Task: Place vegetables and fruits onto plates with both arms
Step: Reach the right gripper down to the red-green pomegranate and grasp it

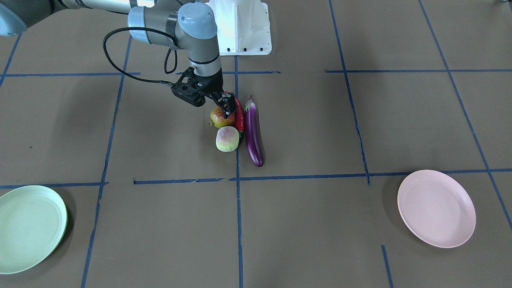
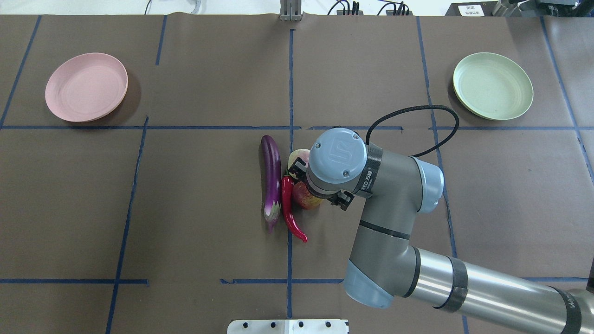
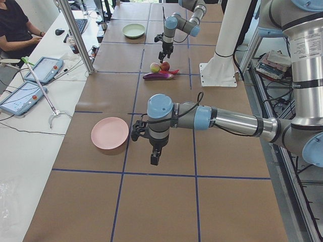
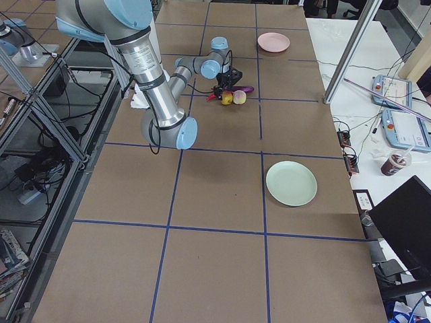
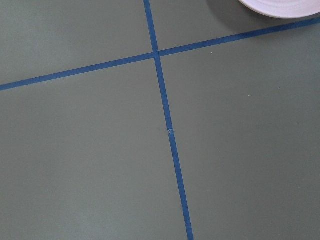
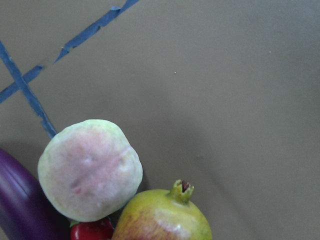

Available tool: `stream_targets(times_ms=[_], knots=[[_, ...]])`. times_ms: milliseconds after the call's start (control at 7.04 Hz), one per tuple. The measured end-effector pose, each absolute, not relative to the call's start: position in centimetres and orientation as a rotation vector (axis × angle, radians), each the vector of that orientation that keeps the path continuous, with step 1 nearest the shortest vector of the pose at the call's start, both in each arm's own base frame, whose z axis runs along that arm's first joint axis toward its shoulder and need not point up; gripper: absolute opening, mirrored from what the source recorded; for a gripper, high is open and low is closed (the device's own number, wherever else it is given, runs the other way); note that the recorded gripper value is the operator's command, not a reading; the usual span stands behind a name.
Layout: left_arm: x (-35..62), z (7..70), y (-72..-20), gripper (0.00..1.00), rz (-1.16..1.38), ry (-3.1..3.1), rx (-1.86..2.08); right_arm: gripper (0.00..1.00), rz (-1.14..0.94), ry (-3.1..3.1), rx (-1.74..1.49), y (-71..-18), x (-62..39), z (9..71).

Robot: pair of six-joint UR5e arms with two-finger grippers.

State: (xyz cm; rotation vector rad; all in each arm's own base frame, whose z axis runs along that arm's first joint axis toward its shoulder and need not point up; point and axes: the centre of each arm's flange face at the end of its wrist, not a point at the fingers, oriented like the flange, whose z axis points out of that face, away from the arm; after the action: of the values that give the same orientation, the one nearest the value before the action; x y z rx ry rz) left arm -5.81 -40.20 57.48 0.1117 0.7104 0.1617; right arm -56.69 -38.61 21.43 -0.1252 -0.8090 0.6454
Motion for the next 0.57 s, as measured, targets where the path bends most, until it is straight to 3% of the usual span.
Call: stream_targets(times_ms=[568], knots=[[-5.8,57.7,-40.0,1.0,0.16,0.711,0.108,0.99,0.642,-0.788,-0.119,-38.5,-59.9,20.8]])
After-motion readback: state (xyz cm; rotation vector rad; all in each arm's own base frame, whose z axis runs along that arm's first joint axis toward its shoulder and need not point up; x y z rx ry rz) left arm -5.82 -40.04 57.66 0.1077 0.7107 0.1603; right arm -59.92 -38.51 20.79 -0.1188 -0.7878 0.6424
